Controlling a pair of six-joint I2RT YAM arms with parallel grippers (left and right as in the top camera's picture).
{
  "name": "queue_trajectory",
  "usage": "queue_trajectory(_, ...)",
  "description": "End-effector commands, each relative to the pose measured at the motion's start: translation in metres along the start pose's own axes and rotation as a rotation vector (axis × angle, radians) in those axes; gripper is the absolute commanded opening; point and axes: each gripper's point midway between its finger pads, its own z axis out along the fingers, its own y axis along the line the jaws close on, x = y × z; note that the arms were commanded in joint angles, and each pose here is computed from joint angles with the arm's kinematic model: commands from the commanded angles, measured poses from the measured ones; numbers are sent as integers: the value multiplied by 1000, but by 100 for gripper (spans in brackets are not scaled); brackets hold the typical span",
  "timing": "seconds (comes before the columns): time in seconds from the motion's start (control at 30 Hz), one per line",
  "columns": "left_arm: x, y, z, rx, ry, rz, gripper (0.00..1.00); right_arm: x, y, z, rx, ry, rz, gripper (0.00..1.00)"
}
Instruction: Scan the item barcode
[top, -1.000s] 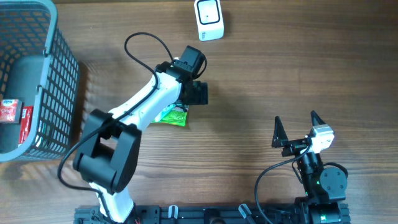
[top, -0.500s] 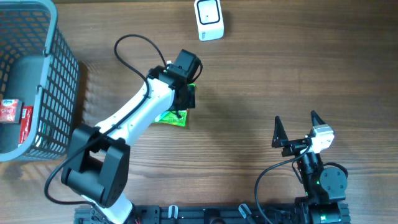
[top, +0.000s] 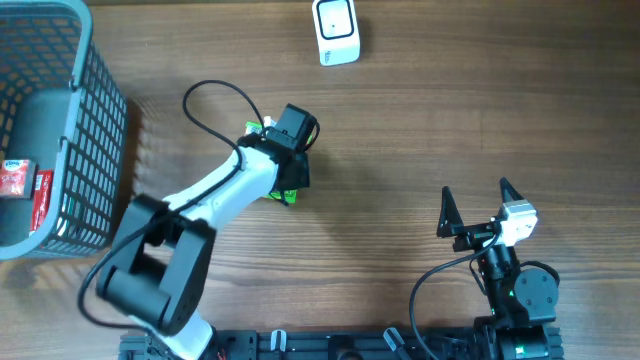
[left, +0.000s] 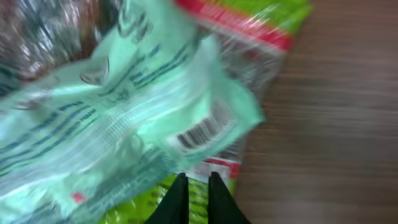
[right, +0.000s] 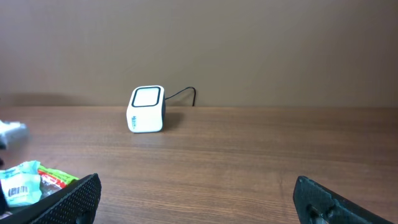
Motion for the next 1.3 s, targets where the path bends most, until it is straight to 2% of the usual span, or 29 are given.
queue_trajectory(0.0,-39,-18,-57,118,-161,-31,9,-1,3,0,-17,-6,14,100)
queue_trajectory(0.17,-41,-15,-56,102,-172,-35,6,-1,3,0,-16,-6,14,100)
queue_trajectory(0.5,-23,-11,25,9,-53,-21,6,-1,3,0,-16,-6,14,100)
queue_trajectory(0.6,-24,-9,30,6,-49,-25,8,-1,3,0,-16,-6,14,100)
queue_trajectory(0.7,-41,-19,14,52,-118,-34,9,-1,3,0,-16,-6,14,100)
queue_trajectory(0.9,-73,-32,-67,175,-261,-52,18,-1,3,0,-16,-6,14,100)
queue_trajectory(1.0,-73,1,-77,57,-277,-86,22,-1,3,0,-16,-6,14,100)
queue_trajectory(1.07,-65,32,-70,-37,-227,-118,32,-1,3,0,-16,-6,14,100)
queue_trajectory(1.27,-48,101,-42,-174,-69,-243,34,-1,3,0,-16,-6,14,100)
